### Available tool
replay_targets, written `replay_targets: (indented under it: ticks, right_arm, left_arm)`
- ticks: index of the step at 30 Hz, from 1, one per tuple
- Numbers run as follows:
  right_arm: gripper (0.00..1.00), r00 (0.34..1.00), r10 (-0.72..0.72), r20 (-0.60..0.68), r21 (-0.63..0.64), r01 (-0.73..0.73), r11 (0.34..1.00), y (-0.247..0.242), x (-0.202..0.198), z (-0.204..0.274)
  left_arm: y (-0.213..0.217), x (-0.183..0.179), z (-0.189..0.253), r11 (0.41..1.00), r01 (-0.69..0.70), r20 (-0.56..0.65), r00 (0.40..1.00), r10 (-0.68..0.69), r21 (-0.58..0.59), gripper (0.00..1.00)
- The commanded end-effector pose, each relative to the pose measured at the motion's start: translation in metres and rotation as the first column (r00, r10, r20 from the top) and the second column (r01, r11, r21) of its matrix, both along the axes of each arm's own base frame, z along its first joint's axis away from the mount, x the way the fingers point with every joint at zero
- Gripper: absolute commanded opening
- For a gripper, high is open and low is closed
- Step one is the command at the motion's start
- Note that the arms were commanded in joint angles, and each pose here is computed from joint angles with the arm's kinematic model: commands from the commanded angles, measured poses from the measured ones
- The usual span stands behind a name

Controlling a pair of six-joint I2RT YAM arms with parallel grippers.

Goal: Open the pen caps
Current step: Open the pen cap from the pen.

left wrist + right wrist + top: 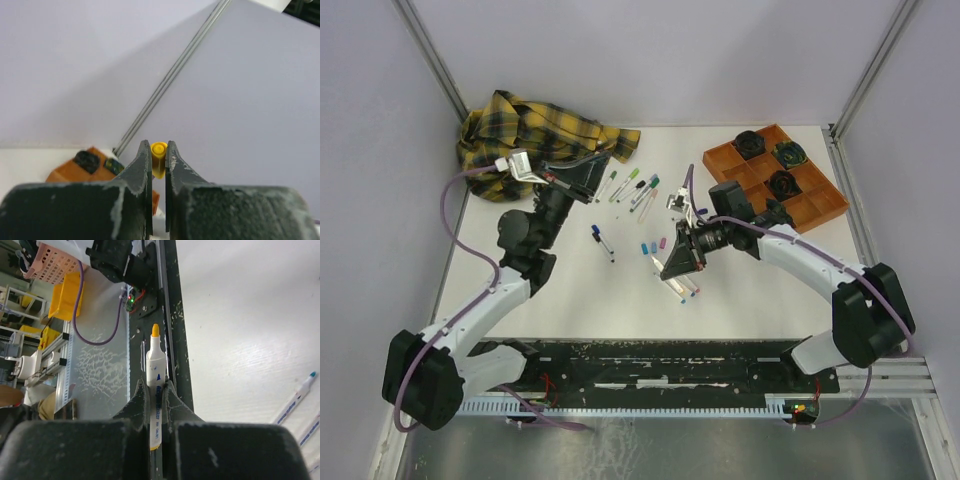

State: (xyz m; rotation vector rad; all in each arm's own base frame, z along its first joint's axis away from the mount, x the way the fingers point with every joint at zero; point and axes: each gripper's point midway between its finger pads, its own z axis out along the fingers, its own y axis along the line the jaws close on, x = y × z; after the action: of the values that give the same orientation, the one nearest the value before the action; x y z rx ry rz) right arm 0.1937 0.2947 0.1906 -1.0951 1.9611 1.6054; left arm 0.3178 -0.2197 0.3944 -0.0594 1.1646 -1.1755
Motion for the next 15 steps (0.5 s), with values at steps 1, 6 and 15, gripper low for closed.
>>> replay_targets:
  ticks: [1, 6, 15]
  right_arm:
    - [0.0, 1.0, 0.006, 0.008, -0.077, -0.005, 0.997, -0.006, -0.001, -0.008]
    - [0.0, 0.973, -0.148, 0.178, -0.331, 0.201, 0.922, -0.032, 0.038, -0.042]
    - [0.0, 0.895, -0.349, 0.278, -0.611, 0.445, 0.655, -0.073, 0.089, -0.099]
  left_arm:
    - [0.026, -0.007, 0.044, 0.994, -0.088, 0.129, 0.987, 0.096, -0.07, 0.03]
    - [0.028, -0.003, -0.009, 0.995, -0.101, 0.001, 0.995, 0.101, -0.015, 0.03]
    - [0.018, -0.005, -0.117, 0.999, -0.026, -0.257, 0.966, 0.035, 0.037, 0.03]
